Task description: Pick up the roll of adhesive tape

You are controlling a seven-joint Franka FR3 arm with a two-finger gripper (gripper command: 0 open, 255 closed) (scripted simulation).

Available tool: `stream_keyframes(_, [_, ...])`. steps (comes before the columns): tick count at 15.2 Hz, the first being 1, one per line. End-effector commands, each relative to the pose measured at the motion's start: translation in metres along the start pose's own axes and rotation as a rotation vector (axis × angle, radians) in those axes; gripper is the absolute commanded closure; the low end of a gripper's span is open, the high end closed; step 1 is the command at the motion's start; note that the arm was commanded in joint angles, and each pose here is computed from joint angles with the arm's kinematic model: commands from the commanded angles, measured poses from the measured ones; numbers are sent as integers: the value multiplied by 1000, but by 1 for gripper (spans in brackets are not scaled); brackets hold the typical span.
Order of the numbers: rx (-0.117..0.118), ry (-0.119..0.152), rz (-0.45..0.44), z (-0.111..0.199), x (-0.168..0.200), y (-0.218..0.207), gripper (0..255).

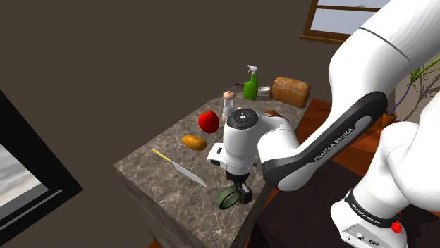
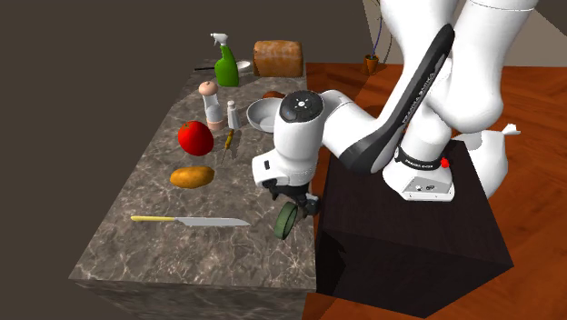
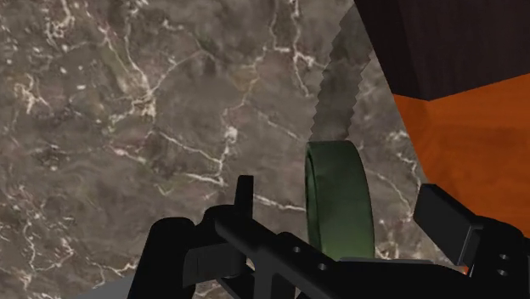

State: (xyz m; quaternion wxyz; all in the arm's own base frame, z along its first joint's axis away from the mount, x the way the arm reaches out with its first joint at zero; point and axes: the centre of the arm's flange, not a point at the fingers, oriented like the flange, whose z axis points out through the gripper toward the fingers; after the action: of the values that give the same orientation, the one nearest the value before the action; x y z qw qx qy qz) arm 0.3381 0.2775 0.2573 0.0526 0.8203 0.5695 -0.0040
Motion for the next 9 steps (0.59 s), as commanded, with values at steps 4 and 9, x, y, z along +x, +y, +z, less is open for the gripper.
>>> stream_keyframes(4, [0, 1, -1, 20, 0, -2, 0])
stream_keyframes(9, [0, 1, -1, 20, 0, -2, 255])
